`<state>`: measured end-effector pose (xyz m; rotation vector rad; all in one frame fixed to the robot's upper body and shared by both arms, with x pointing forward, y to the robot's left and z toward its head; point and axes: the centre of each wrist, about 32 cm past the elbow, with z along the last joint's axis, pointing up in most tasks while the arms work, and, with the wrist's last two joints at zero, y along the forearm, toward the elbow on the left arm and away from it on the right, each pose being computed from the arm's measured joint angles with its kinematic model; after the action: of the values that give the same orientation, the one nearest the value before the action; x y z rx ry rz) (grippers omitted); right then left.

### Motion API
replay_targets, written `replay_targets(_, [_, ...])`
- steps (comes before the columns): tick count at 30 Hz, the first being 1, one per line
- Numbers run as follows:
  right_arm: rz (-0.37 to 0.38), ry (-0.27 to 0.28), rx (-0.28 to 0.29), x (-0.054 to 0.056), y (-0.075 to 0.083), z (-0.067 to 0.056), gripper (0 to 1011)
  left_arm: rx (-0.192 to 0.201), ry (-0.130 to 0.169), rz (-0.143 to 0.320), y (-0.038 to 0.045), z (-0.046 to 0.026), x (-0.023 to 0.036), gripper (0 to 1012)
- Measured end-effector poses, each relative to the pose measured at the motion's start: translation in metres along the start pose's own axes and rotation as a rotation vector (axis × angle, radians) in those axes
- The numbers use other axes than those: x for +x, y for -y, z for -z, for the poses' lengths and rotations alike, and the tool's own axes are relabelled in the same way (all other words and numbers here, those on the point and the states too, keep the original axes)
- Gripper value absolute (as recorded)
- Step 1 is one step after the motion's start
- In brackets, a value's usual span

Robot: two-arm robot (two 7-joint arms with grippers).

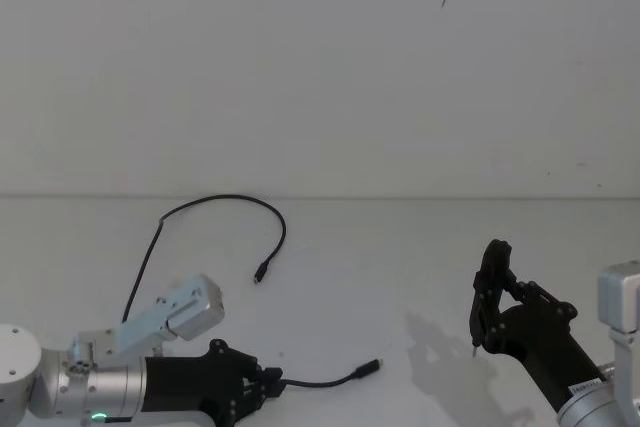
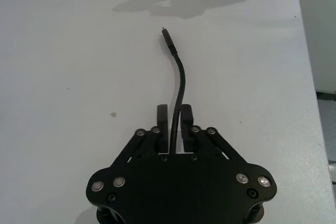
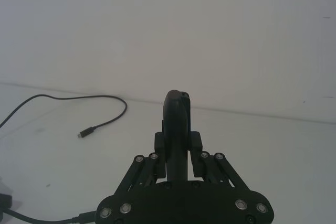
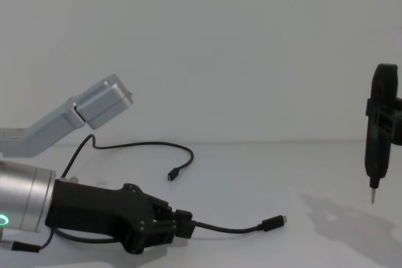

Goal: Pick up the data cable with the one hand.

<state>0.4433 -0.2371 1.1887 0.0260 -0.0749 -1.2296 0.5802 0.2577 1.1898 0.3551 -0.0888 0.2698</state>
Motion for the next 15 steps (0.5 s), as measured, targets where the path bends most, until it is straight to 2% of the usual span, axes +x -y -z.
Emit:
replay_targets(2, [0.0,0.0,0.0,0.0,0.0,0.0,269,0.0,0.0,0.0,0.0001,0.0,0.0,125])
replay_targets(4, [0.0,0.0,0.0,0.0,0.0,0.0,269,0.001,0.002,-0.004,0.0,-0.0003,-0.0001,49])
replay_targets(11, [0.0,0.0,0.0,0.0,0.0,0.0,269,-0.01,0.028,-0.046,-0.0012,-0.0031,-0.0029,42])
replay_targets(15, [0.0,0.0,0.0,0.0,0.0,0.0,269,-0.035,0.055,-0.088,-0.0034,-0.0081,-0.0063,42])
